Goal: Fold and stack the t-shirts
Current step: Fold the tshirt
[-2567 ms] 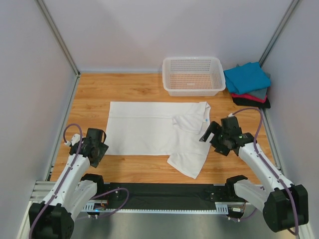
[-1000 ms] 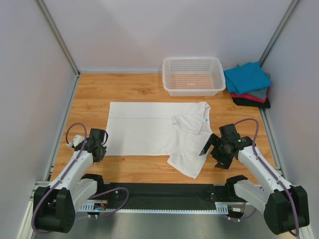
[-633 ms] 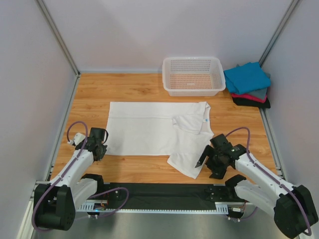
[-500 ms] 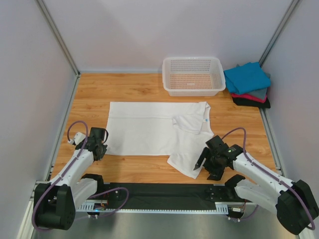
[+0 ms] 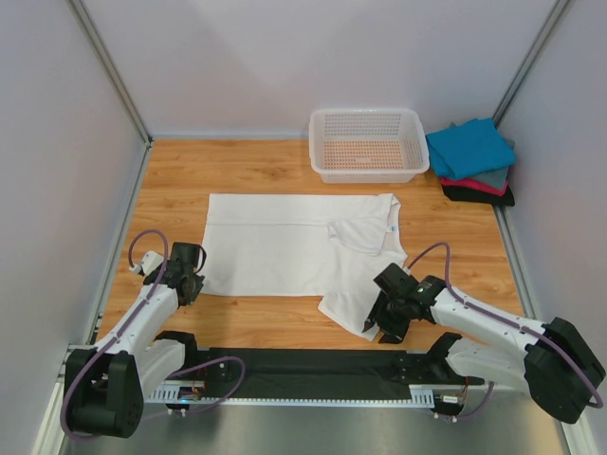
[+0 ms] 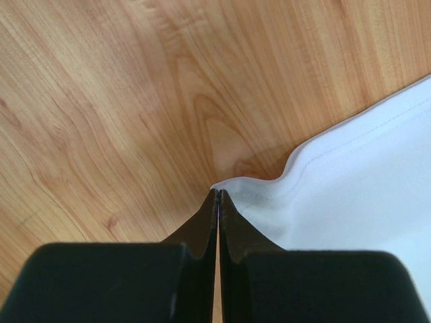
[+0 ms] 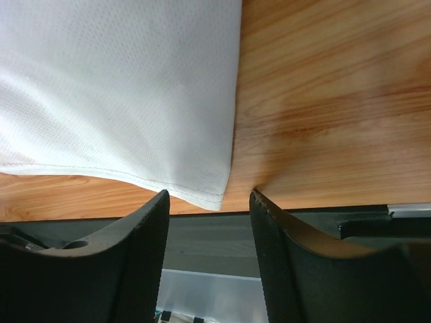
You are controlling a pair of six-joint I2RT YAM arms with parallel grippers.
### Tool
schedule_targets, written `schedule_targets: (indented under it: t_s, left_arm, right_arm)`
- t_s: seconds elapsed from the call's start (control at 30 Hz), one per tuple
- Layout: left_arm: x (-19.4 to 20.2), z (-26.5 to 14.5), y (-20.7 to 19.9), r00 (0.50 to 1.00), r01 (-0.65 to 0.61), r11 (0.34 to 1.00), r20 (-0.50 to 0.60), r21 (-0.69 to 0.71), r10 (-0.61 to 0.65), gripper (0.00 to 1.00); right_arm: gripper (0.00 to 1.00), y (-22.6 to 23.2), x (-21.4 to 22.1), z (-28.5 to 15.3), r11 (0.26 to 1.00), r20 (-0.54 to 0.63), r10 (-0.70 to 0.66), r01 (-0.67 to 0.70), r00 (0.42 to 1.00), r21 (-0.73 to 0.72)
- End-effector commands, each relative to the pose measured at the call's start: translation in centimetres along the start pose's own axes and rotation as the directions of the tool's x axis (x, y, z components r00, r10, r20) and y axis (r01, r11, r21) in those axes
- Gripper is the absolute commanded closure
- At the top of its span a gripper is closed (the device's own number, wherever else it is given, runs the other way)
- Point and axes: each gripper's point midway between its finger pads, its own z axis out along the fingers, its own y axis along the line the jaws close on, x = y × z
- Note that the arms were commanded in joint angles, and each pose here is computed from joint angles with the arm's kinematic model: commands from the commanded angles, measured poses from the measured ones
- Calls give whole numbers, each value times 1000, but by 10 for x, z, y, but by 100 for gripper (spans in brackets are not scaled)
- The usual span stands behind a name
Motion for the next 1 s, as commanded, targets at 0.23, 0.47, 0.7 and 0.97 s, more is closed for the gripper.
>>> schedule_targets:
  t_s: [0.23, 0.47, 0.7, 0.97]
  left_arm:
    - [-4, 1, 2, 1000, -10, 1000, 15, -11, 10, 100]
    - [-4, 1, 2, 1000, -11, 1000, 15, -14, 11, 100]
    - [-11, -4, -2, 1000, -19, 999, 20, -28, 20, 100]
    - [-32, -19, -29, 998, -44, 999, 54, 17, 43, 100]
  right_arm:
    - [71, 17, -11, 3, 998, 52, 45, -42, 998, -55]
    - [92, 19, -10, 2, 998, 47, 31, -29, 998, -62]
    - [99, 24, -19, -18, 999, 99, -12, 16, 995, -40]
    - [100, 66, -56, -57, 989, 189, -61, 84, 980, -120]
